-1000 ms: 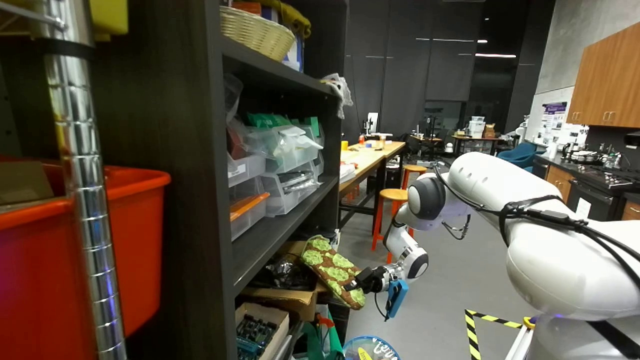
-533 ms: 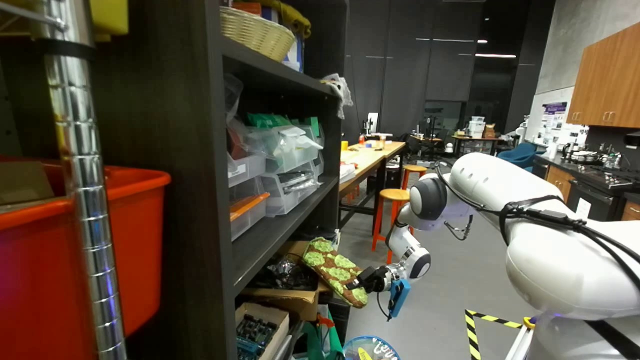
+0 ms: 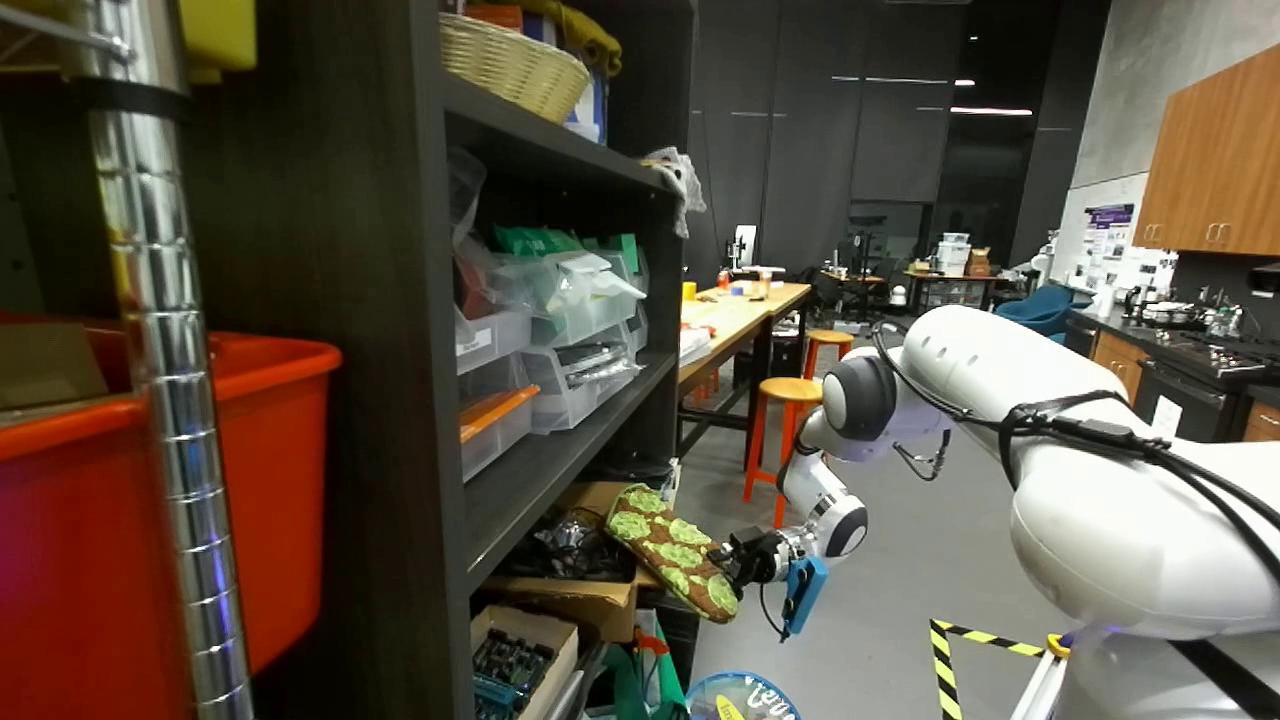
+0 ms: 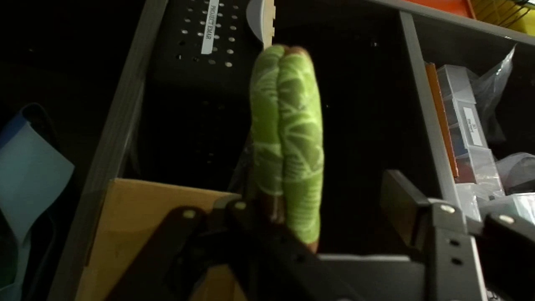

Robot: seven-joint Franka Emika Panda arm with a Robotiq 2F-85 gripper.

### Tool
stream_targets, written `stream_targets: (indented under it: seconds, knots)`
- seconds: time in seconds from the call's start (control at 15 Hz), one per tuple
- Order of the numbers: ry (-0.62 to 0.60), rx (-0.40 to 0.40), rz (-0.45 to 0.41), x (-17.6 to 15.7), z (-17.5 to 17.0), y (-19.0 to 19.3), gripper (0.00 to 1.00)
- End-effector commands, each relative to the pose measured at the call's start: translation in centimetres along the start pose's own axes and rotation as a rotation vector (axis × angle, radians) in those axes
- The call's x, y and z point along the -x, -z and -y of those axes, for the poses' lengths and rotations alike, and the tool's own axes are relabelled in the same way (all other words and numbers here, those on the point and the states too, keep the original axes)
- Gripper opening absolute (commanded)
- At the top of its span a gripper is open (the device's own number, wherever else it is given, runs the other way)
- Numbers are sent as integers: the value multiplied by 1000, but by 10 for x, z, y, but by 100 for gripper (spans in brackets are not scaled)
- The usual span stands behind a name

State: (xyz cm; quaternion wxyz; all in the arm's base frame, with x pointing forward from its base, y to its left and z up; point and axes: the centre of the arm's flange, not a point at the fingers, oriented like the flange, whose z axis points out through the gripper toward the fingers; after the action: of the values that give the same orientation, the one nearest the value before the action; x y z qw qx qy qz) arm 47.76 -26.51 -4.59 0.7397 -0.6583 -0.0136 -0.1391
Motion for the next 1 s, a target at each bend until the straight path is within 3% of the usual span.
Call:
stream_targets:
  seconds: [0.0, 0.07, 0.2, 0.67, 0.93]
  knots:
    - [-27, -26, 13, 9, 7, 17, 74]
    - [-27, -29, 16, 11, 8, 21, 60]
    - [-29, -35, 18, 15, 11, 28, 55]
    - [-19, -80, 24, 21, 23, 44, 2]
    - [8, -113, 14, 22, 32, 52, 2]
